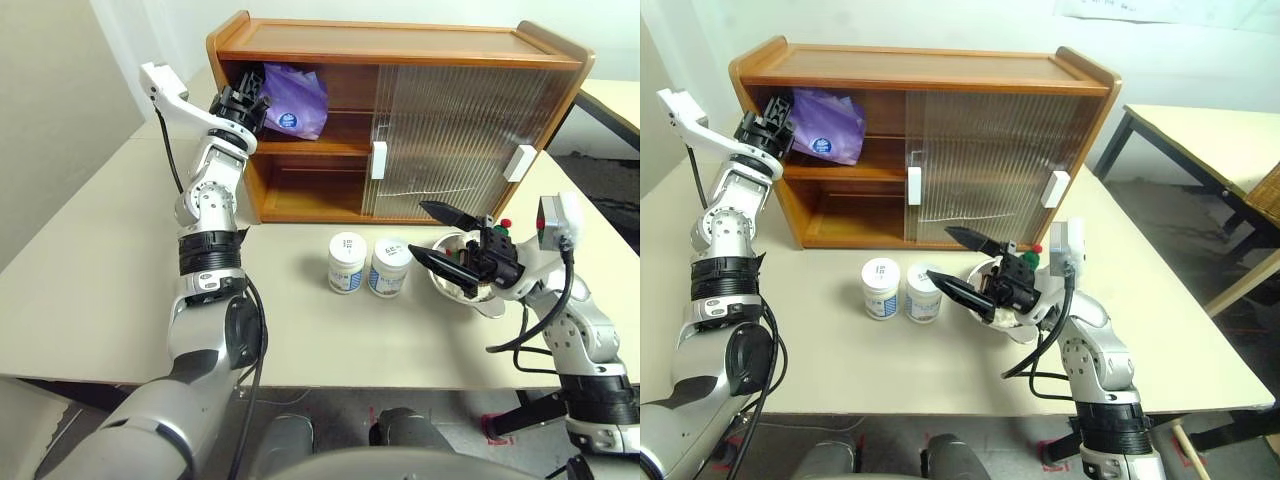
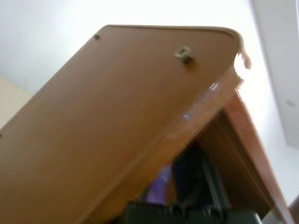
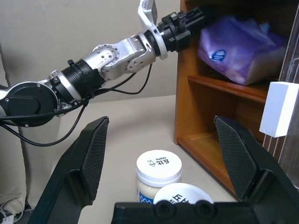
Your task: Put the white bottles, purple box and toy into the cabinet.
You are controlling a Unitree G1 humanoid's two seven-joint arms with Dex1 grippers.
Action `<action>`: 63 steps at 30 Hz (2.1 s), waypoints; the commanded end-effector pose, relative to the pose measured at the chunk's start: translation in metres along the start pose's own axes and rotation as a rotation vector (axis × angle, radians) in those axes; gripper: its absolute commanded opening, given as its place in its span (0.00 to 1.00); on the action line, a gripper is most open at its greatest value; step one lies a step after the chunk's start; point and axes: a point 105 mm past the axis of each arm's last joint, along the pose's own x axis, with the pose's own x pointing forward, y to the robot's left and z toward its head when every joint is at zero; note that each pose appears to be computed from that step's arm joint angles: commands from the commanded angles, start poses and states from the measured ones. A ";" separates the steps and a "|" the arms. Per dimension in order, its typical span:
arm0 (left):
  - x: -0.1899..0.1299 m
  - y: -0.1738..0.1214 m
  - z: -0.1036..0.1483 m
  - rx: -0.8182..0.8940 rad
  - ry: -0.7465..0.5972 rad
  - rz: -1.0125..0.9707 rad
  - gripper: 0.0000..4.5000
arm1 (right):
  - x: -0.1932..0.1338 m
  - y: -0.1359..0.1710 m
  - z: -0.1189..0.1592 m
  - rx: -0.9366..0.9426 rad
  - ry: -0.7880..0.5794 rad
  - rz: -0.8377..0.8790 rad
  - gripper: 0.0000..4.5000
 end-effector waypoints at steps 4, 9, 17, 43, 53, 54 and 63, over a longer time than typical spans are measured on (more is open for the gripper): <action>-0.006 0.004 -0.018 -0.025 0.086 0.019 0.75 | -0.002 -0.001 -0.001 -0.012 0.005 0.001 1.00; -0.017 -0.001 -0.022 -0.018 0.157 -0.009 0.99 | -0.002 -0.002 -0.001 -0.013 0.005 0.000 1.00; -0.059 -0.001 -0.022 0.097 0.303 -0.056 0.99 | -0.003 -0.002 -0.001 -0.012 0.004 -0.003 1.00; -0.056 0.006 -0.077 0.750 0.432 -0.041 0.00 | 0.001 0.004 0.000 0.017 -0.008 0.040 1.00; -0.060 0.022 -0.064 0.803 0.400 0.040 0.00 | 0.002 0.004 -0.001 0.004 -0.020 0.027 1.00; -0.061 0.024 -0.063 0.810 0.402 0.046 0.00 | 0.002 0.004 -0.001 0.004 -0.020 0.027 1.00; -0.039 0.032 -0.052 0.872 0.368 0.056 0.00 | 0.004 0.006 -0.002 0.006 -0.026 0.033 1.00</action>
